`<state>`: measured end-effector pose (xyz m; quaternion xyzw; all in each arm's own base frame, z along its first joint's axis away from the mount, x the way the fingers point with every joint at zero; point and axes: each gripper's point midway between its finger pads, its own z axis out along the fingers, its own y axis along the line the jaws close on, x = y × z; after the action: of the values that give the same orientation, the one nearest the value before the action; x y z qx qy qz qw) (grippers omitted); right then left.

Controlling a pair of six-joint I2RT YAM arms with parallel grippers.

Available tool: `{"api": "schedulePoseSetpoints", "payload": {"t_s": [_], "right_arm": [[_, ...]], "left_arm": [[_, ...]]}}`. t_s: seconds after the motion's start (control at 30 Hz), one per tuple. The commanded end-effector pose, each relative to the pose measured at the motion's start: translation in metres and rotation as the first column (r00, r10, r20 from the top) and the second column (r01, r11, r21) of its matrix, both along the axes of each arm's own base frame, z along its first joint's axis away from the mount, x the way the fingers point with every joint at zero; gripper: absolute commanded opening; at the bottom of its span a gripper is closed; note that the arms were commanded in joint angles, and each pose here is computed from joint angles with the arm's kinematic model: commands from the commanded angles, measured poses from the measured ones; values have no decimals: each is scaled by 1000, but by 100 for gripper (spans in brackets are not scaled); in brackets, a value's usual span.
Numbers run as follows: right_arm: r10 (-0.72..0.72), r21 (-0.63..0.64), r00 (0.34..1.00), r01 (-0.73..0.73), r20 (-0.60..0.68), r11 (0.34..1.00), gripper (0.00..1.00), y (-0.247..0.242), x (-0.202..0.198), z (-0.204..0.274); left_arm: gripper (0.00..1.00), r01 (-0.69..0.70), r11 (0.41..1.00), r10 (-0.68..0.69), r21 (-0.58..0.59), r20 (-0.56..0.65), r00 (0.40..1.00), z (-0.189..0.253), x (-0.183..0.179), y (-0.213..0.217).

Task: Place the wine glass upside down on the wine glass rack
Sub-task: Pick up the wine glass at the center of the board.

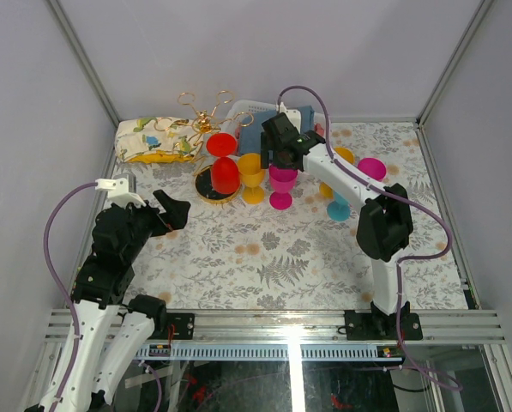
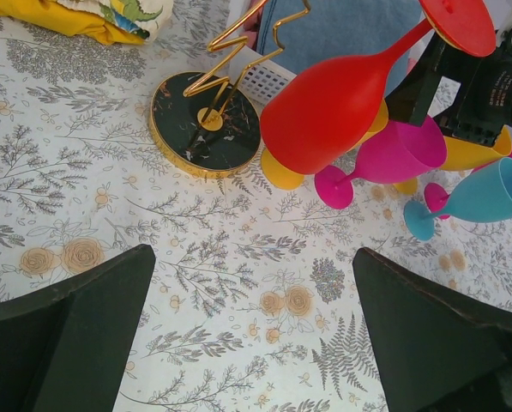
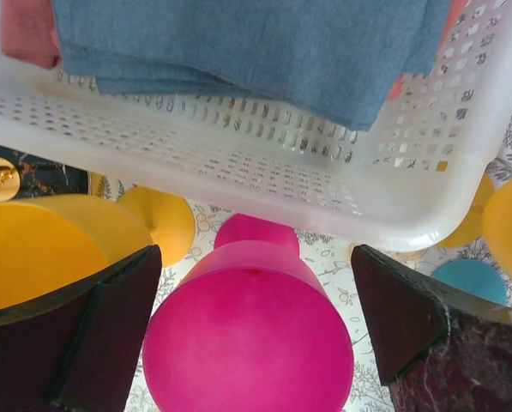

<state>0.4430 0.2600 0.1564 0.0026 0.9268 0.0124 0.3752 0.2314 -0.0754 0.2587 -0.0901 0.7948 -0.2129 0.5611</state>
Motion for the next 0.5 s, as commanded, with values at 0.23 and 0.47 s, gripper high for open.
{"api": "schedulePoseSetpoints", "payload": {"t_s": [0.23,0.47], "right_arm": [[39,74,996,-33,-75,997,99,-2,-30,4],[67,99,992,-56,-106,994,99,1,-41,0]], "left_arm": [[100,13,1000,-13,6,49,999,9,3,-1],[100,21,1000,-21,1,87,996,16,-2,-1]]}}
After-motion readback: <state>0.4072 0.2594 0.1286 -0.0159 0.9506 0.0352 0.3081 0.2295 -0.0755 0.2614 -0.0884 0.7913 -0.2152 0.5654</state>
